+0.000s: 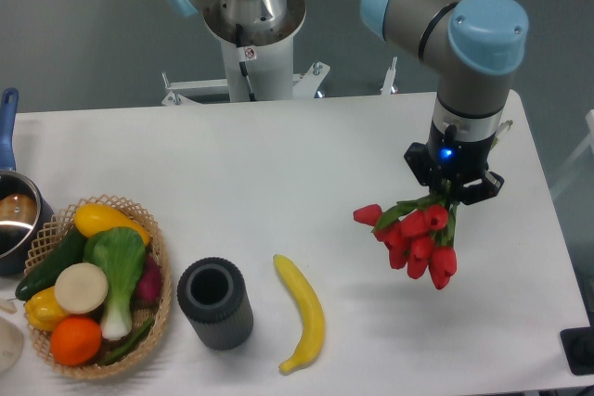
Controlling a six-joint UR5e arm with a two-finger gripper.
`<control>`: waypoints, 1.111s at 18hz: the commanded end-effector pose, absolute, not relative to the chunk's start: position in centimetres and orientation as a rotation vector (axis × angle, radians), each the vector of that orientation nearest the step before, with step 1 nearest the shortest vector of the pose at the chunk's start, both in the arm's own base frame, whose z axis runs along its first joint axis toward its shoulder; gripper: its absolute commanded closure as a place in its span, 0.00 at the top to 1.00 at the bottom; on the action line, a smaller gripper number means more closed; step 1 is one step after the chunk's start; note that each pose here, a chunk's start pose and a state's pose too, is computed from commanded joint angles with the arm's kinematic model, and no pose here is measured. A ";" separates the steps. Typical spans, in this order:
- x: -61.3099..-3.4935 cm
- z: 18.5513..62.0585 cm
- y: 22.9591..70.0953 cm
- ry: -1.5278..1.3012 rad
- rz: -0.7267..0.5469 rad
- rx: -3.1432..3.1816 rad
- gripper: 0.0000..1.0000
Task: Insert the flowers into the vase
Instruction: 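Carry the red tulip bunch with the gripper over the black vase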
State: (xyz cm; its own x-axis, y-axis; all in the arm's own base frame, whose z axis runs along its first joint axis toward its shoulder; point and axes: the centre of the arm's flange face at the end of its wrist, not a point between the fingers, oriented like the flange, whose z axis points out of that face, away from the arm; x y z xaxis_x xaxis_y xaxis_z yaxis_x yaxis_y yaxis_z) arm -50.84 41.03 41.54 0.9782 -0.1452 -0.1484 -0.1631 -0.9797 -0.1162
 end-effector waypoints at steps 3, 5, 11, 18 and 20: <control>-50.6 41.4 41.2 0.233 0.201 -2.991 0.00; -49.9 42.3 41.6 0.232 0.192 -2.943 0.00; -46.8 47.3 43.9 0.165 0.066 -2.582 0.00; -44.0 49.7 46.5 0.083 -0.073 -2.145 0.00; -43.4 49.6 46.9 0.071 -0.143 -2.086 0.00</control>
